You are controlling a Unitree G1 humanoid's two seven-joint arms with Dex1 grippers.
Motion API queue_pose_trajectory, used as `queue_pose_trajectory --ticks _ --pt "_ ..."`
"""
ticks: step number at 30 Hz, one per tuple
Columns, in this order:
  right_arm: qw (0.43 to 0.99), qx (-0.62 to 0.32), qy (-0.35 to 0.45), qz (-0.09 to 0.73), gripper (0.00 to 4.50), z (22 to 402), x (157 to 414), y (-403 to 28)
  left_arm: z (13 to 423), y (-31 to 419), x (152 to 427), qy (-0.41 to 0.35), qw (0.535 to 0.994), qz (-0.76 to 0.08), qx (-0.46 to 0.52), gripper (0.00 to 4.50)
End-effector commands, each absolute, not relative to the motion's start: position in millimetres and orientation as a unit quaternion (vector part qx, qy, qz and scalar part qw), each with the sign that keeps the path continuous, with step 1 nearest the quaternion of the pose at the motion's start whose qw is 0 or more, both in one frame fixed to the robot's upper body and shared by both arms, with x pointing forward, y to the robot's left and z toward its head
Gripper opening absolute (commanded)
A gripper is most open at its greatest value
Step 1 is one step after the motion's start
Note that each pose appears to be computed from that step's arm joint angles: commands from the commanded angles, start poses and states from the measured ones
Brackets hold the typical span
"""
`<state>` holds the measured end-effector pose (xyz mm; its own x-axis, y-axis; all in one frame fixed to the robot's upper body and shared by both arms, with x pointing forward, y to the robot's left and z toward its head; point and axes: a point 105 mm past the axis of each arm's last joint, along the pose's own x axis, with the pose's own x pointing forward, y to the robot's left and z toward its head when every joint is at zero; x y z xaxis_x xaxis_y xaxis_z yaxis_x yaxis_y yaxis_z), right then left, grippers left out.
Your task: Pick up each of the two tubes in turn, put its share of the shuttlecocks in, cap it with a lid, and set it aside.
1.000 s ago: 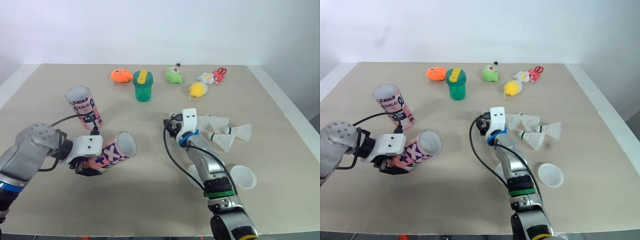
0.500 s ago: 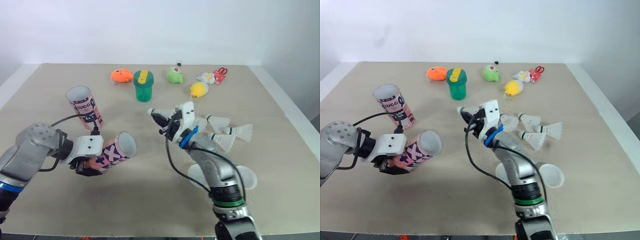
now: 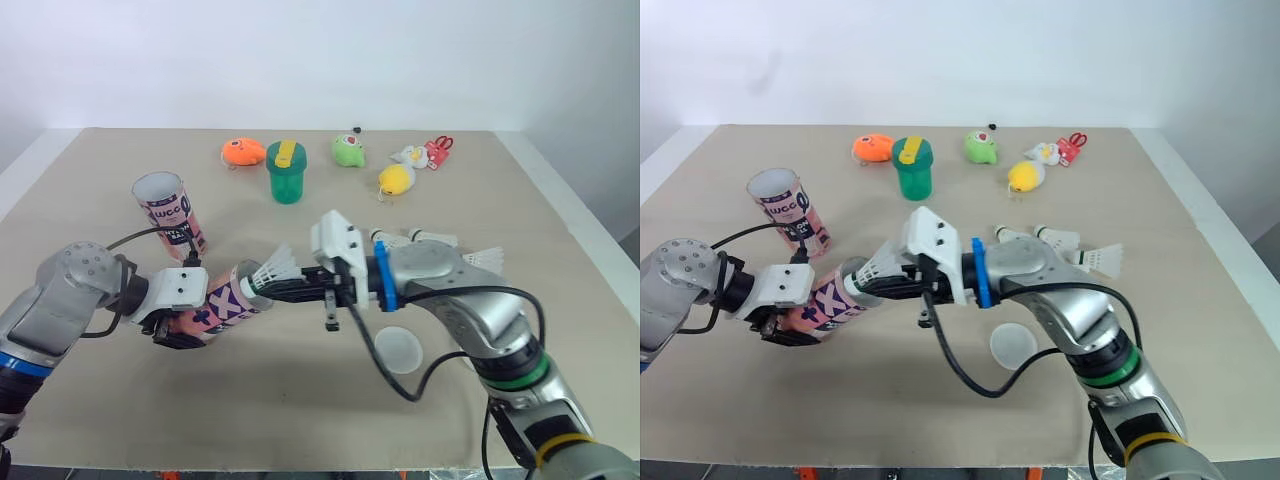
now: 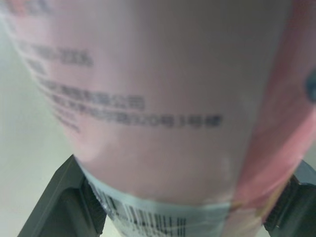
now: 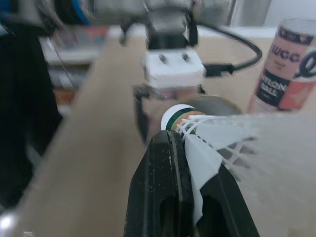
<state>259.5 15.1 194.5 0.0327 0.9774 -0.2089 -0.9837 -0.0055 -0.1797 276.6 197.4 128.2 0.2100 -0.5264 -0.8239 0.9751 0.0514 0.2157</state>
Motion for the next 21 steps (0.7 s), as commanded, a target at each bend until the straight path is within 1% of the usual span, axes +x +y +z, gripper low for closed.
queue_pose_trajectory --ticks 1,3,5,7,8,10,14,16,18,21 --pt "0.702 -0.13 -0.022 0.699 1.34 210 256 21 123 191 274 0.281 0.66 -0.571 0.399 3.44" --pt "0.707 -0.112 -0.03 0.698 2.17 215 253 19 122 191 273 0.282 0.66 -0.571 0.398 3.44" --pt "0.718 -0.092 -0.033 0.689 3.21 217 252 10 122 191 273 0.282 0.661 -0.571 0.397 3.44" --pt "0.732 -0.072 -0.036 0.676 4.15 220 250 -2 122 191 272 0.282 0.661 -0.571 0.396 3.44" --pt "0.753 -0.049 -0.048 0.654 4.36 227 252 -14 122 191 272 0.283 0.661 -0.571 0.396 3.44" --pt "0.804 -0.025 -0.064 0.591 4.36 235 260 -46 121 191 271 0.283 0.662 -0.571 0.395 3.44" --pt "0.875 -0.037 -0.046 0.48 4.36 228 270 -105 119 191 271 0.283 0.661 -0.573 0.392 3.44" --pt "0.893 -0.044 -0.028 0.448 4.36 222 270 -127 119 189 271 0.282 0.66 -0.576 0.391 3.44" --pt "0.915 -0.052 0.0 0.4 4.36 213 269 -161 118 186 272 0.28 0.658 -0.581 0.389 3.44" --pt "0.936 -0.063 0.03 0.345 4.36 203 265 -200 116 183 274 0.278 0.654 -0.586 0.389 3.44"
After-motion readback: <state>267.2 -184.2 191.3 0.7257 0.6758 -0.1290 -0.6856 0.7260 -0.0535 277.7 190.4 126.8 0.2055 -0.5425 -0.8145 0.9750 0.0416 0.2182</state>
